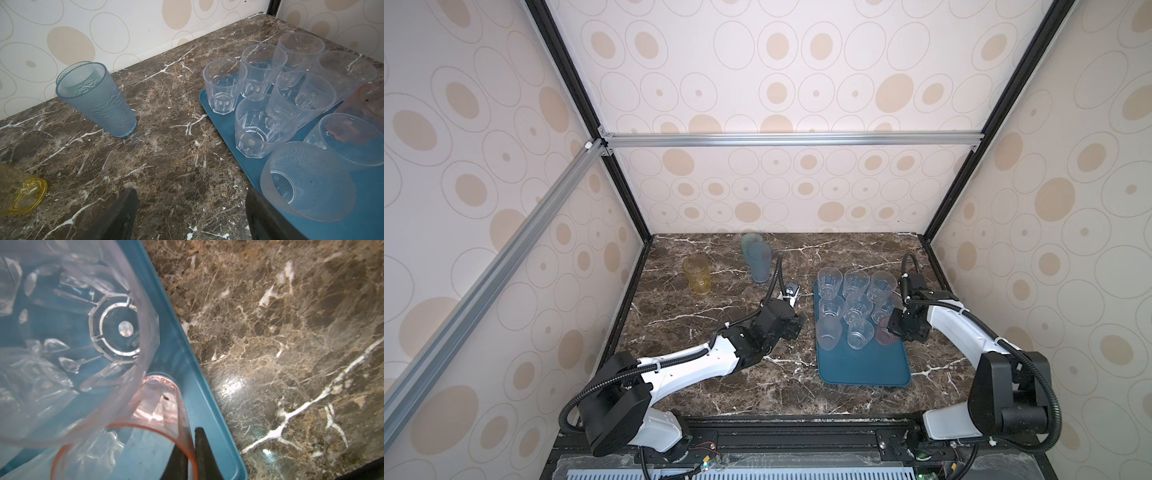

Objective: Place the glasses into the tray
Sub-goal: Place the glass on the tray.

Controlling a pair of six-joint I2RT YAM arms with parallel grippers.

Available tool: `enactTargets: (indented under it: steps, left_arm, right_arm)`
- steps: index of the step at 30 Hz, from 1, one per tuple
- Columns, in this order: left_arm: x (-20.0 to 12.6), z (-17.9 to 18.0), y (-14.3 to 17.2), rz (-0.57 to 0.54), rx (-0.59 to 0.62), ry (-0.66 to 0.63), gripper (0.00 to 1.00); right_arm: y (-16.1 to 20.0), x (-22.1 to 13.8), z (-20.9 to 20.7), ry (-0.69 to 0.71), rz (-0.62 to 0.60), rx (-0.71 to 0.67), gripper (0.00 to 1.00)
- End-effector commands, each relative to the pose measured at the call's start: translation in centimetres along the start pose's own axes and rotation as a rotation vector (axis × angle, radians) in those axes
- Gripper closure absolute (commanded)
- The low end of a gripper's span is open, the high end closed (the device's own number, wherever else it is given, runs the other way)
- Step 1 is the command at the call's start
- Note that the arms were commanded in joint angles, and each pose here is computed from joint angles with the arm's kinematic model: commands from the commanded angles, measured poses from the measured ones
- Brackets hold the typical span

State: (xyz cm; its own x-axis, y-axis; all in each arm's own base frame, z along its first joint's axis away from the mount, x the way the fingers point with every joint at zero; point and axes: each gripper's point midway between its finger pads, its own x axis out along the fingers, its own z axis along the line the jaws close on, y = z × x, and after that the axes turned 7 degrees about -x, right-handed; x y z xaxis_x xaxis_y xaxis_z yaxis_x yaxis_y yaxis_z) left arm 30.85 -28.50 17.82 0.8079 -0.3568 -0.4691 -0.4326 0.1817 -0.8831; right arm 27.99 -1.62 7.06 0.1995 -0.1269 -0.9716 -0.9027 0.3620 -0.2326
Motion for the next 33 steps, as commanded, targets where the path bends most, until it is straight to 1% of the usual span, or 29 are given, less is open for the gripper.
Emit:
enactTargets:
  steps: [1,3,6,10,15,19,22,25,27,30,33]
  left_arm:
    - [-0.2,0.3,-0.9,-0.02,-0.019,-0.018,0.18]
    - [-0.1,0.3,-1.1,-0.018,-0.023,-0.023,0.17]
    - [0.0,0.5,-1.2,-0.011,-0.031,-0.032,0.17]
    - [0.2,1.3,-1.7,0.004,-0.042,-0.062,0.17]
    - [0.2,4.4,-3.4,0.027,-0.042,-0.121,0.18]
    - [0.3,8.7,-4.7,0.03,-0.068,-0.178,0.2]
    - [0.3,13.0,-5.4,0.033,-0.137,-0.226,0.21]
    - [1.0,16.8,-5.9,0.028,-0.23,-0.232,0.22]
    - [2.1,18.0,-6.3,0.03,-0.287,-0.198,0.23]
    - [4.6,18.9,-6.4,0.056,-0.383,-0.137,0.26]
    - [6.8,19.7,-7.0,0.063,-0.48,-0.074,0.3]
  right_arm:
    - [0.1,-0.3,-0.3,0.014,0.017,-0.008,0.77]
    - [0.1,-0.9,-0.3,0.009,0.014,-0.012,0.7]
    - [0.0,-2.1,-0.2,-0.011,0.003,-0.016,0.63]
    - [-0.1,-4.4,0.1,-0.041,-0.017,-0.022,0.61]
    - [-1.1,-8.9,2.2,-0.084,-0.108,-0.083,0.59]
    - [-1.9,-11.7,5.9,-0.148,-0.168,-0.156,0.58]
    - [-2.1,-12.9,9.8,-0.215,-0.189,-0.218,0.58]
    - [-2.2,-13.3,13.6,-0.264,-0.196,-0.276,0.58]
    - [-2.2,-13.3,16.1,-0.291,-0.191,-0.313,0.58]
    - [-1.9,-13.3,19.5,-0.321,-0.184,-0.371,0.58]
    - [-1.2,-13.4,21.9,-0.338,-0.175,-0.424,0.58]
